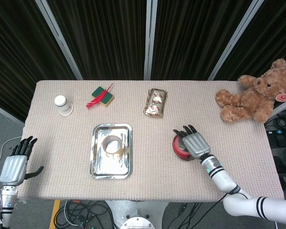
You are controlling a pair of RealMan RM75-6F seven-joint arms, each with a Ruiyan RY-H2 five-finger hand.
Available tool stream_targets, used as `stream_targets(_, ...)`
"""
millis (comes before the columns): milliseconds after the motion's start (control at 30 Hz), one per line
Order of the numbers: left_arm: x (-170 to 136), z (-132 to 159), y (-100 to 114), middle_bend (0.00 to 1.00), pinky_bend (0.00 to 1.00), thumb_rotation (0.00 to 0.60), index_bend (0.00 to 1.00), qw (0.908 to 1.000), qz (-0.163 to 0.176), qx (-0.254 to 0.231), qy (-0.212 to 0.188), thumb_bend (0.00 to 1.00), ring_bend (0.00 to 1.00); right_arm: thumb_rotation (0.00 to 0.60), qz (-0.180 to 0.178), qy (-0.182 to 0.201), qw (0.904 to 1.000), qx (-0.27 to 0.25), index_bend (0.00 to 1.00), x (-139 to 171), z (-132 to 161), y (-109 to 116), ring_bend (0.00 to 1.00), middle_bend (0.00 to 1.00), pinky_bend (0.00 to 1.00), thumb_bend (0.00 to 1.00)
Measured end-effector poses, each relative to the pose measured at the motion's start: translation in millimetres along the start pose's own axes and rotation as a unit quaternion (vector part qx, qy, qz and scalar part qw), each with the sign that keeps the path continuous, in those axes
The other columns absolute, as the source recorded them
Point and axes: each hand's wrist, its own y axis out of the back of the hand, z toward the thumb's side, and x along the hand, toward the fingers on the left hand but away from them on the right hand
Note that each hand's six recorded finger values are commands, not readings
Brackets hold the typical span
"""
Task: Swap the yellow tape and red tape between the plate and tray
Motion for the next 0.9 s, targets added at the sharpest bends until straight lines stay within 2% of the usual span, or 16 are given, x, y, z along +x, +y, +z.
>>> stream_targets(33, 0, 0, 0, 0.01, 0.14, 0.6, 0.03, 1.0, 0.0, -0.001, -0.001, 0.16, 0.0, 0.6, 0.002, 0.0, 1.0, -0.001, 0.0, 1, 0, 0, 0.0, 0.12, 0.0, 0.02)
stream_targets(133, 0, 0, 0, 0.01, 0.14, 0.6, 0.03, 1.0, 0.002, -0.002, -0.001, 0.16, 0.0, 0.6, 0.0, 0.001, 1.0, -0.007, 0.0, 4, 0, 2, 0.0, 0.0, 0.0, 0.0)
stream_targets(333, 1, 2, 3, 0.01, 0.13, 0.6, 0.03, 1.0, 0.009, -0.004, -0.003, 0.16, 0.0, 0.6, -0.044, -0.003, 0.9987, -0.024, 0.0, 20, -7, 18, 0.0, 0.0, 0.0, 0.0)
stream_targets(467, 1, 3, 7, 0.01, 0.13, 0.6, 0.03, 0.9999, 0.015, -0.004, -0.003, 0.16, 0.0, 0.6, -0.08, -0.017, 0.9958, -0.041, 0.0, 44, -22, 29, 0.0, 0.0, 0.0, 0.0)
stream_targets(567, 0, 1, 9, 0.01, 0.13, 0.6, 0.03, 0.9998, 0.019, -0.004, 0.001, 0.16, 0.0, 0.6, -0.112, -0.04, 0.9916, -0.051, 0.0, 67, -38, 34, 0.0, 0.0, 0.0, 0.0)
stream_targets(667, -1, -1, 9, 0.01, 0.13, 0.6, 0.03, 0.9998, 0.019, -0.001, 0.001, 0.16, 0.0, 0.6, -0.146, -0.08, 0.9842, -0.061, 0.0, 97, -61, 31, 0.0, 0.0, 0.0, 0.0)
stream_targets(800, -2, -4, 12, 0.01, 0.13, 0.6, 0.04, 0.9997, 0.025, 0.006, -0.001, 0.16, 0.0, 0.6, -0.184, -0.156, 0.9678, -0.072, 0.0, 151, -103, 11, 0.0, 0.0, 0.0, 0.0)
stream_targets(900, -2, -5, 12, 0.01, 0.13, 0.6, 0.04, 0.9996, 0.027, 0.009, 0.001, 0.16, 0.0, 0.6, -0.197, -0.198, 0.957, -0.078, 0.0, 189, -127, -11, 0.0, 0.0, 0.0, 0.0)
